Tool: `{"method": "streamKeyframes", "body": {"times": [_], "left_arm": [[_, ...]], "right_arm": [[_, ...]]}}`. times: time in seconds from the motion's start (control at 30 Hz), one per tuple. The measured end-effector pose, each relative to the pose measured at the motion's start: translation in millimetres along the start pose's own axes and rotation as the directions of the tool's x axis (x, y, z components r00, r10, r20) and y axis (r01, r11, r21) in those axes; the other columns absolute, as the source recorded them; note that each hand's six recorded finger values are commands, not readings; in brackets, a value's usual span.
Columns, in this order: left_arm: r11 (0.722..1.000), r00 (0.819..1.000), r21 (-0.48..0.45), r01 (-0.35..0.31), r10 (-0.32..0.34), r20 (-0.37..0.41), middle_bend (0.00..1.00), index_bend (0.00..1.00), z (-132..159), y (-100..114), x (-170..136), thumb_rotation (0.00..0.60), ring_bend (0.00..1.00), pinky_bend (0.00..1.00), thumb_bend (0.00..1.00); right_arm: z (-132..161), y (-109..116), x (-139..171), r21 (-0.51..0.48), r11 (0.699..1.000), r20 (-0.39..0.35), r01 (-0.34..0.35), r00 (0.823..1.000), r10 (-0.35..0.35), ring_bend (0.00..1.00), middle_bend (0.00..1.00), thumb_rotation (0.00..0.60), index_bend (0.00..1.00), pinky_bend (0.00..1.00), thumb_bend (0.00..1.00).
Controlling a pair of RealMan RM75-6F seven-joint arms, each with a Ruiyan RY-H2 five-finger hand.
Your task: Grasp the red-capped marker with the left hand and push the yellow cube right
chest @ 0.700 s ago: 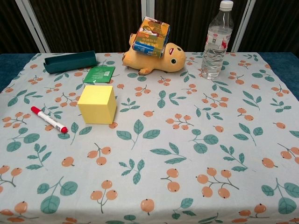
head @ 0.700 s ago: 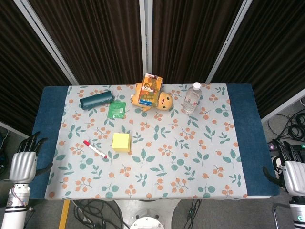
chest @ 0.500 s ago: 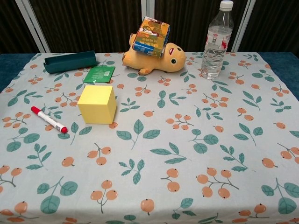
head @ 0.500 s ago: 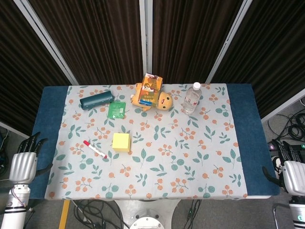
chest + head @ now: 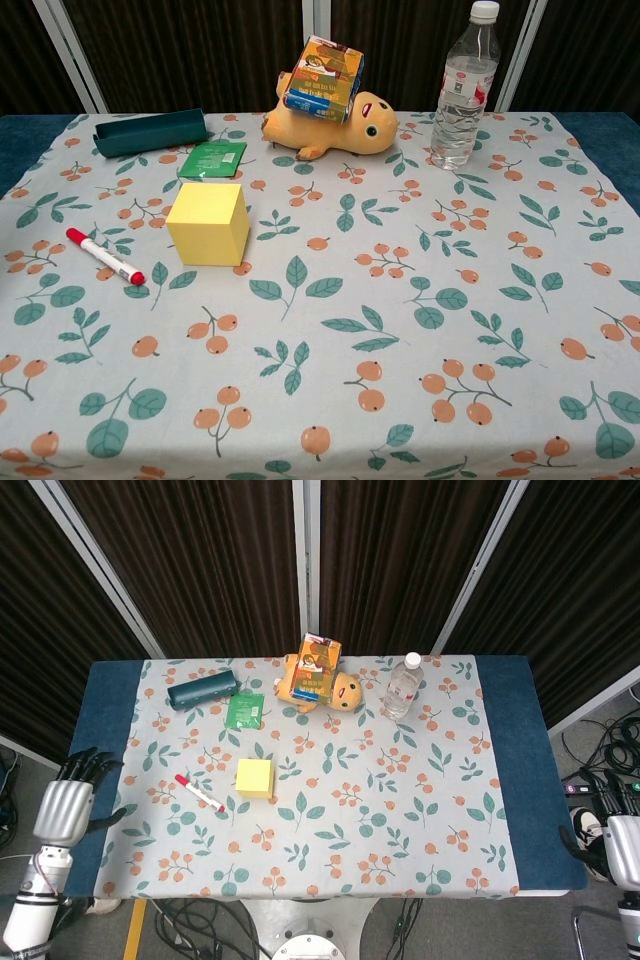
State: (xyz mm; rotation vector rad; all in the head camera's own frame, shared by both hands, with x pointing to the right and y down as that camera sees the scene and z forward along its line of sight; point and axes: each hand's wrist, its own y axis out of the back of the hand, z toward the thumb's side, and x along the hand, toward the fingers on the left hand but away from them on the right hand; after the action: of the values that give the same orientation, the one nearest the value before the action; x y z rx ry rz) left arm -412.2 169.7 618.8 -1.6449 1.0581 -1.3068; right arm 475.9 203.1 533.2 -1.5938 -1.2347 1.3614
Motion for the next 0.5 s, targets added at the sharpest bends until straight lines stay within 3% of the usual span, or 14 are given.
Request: {"method": "streamKeyframes", "body": {"times": [0.13, 0.27, 0.4, 0.5], "left_arm": [[1.0, 0.995, -0.001, 0.02, -0.02, 0.102, 0.37, 0.38, 7, -8, 26, 0.6, 0.18, 0.17, 0.24], [0.997, 0.976, 0.027, 0.067, -0.072, 0.206, 0.37, 0.38, 19, -25, 50, 0.6, 0.18, 0.17, 0.24], [0.985, 0.944, 0.094, 0.142, -0.163, 0.287, 0.37, 0.38, 35, -50, 67, 0.6, 0.18, 0.17, 0.25], [0.969, 0.91, 0.147, 0.196, -0.236, 0.341, 0.37, 0.38, 51, -73, 73, 0.6, 0.18, 0.17, 0.25]], "right_arm": [[2, 4, 1, -0.005, 1.0, -0.015, 0.006, 1.0, -0.006, 0.01, 0.15, 0.6, 0.05, 0.14, 0.22], [3, 5, 5, -0.012, 1.0, -0.016, 0.01, 1.0, -0.01, 0.01, 0.15, 0.6, 0.05, 0.14, 0.22], [-2, 6, 11, -0.016, 1.0, 0.003, 0.015, 1.0, -0.015, 0.01, 0.15, 0.6, 0.05, 0.14, 0.22], [-5, 8, 14, -0.016, 1.0, 0.014, 0.021, 1.0, -0.021, 0.01, 0.15, 0.6, 0.05, 0.14, 0.22]]}}
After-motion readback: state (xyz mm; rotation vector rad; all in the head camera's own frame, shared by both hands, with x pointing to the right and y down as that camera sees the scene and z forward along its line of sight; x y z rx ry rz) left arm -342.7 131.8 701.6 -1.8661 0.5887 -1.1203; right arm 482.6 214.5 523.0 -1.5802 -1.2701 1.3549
